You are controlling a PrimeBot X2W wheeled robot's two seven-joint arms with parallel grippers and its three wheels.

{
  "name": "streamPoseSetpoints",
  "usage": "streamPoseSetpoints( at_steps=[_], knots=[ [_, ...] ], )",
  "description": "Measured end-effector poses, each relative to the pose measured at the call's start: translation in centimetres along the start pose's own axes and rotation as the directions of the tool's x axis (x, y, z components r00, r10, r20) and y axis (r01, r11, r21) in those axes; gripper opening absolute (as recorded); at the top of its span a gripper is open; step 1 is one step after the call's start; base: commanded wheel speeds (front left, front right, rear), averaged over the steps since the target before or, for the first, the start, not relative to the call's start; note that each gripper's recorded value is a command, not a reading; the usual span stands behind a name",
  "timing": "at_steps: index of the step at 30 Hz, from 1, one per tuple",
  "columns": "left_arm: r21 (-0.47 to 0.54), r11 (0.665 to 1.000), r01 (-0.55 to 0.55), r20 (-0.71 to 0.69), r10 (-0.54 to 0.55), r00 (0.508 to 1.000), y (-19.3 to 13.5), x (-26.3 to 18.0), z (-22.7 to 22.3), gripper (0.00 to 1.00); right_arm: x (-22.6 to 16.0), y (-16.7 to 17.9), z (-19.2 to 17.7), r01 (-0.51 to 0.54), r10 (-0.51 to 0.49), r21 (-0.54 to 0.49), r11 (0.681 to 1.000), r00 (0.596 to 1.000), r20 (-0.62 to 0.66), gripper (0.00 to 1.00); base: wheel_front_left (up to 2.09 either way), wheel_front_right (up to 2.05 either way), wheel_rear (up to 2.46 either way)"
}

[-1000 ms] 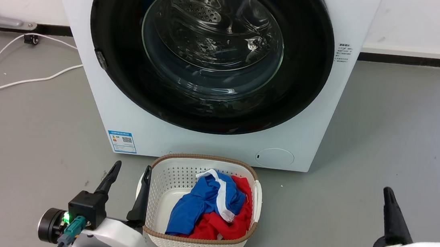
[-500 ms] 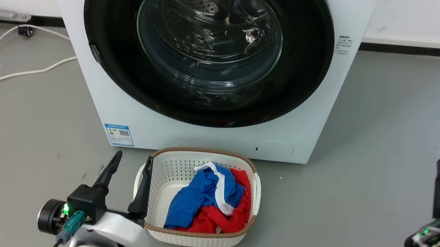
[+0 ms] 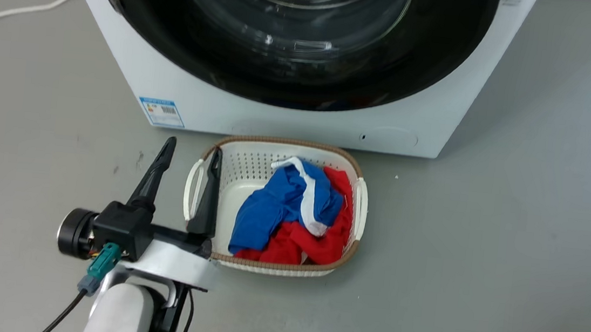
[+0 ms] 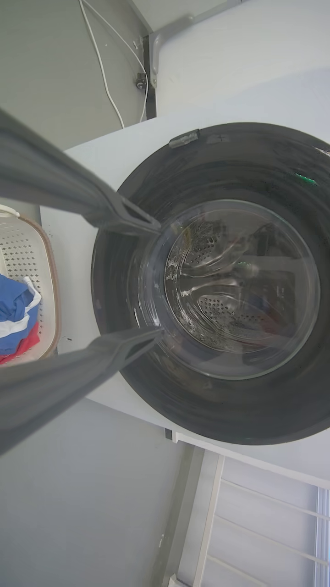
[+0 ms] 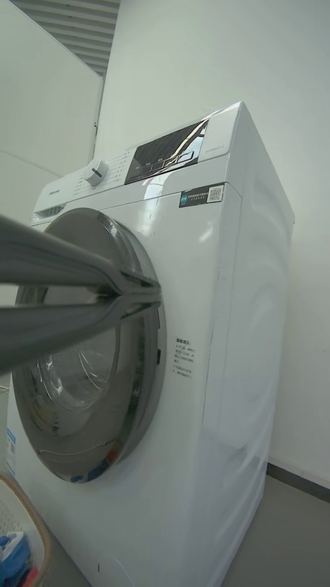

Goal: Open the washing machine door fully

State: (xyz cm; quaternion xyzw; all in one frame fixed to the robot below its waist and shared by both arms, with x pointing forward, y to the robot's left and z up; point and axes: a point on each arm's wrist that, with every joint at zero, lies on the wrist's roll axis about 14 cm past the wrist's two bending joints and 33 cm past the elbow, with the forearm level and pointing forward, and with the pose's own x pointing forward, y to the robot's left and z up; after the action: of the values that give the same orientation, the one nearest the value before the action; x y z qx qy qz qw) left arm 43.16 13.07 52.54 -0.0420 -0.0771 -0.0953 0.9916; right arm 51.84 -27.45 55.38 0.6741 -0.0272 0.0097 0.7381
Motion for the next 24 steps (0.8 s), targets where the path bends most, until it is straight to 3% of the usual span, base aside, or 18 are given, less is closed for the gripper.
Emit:
streamPoseSetpoints(
  at_steps=[6,12,17,24],
  knots=[
    [-0.011,1.0,0.019,-0.012,-0.019,1.0,-0.4,1.5,-1.1,1.0,5.3,-0.1,-2.3,0.031,-0.042,-0.083,0.996,0.99,-0.136,0.0,0.0,0.0,0.0],
    [-0.011,1.0,0.029,-0.015,-0.03,0.999,-0.5,2.4,-1.6,1.0,9.9,1.3,-5.6,0.013,-0.066,-0.18,0.984,0.955,-0.29,0.0,0.0,0.0,0.0],
    [-0.014,1.0,0.02,-0.026,-0.021,0.999,-0.2,2.5,-2.2,1.0,12.2,1.8,-8.3,-0.003,-0.122,-0.299,0.954,0.91,-0.397,0.0,0.0,0.0,0.0],
    [-0.014,1.0,-0.006,-0.044,0.006,0.999,0.6,2.9,-3.2,1.0,14.8,1.7,-10.2,-0.011,-0.18,-0.401,0.916,0.881,-0.437,0.0,0.0,0.0,0.0]
  ],
)
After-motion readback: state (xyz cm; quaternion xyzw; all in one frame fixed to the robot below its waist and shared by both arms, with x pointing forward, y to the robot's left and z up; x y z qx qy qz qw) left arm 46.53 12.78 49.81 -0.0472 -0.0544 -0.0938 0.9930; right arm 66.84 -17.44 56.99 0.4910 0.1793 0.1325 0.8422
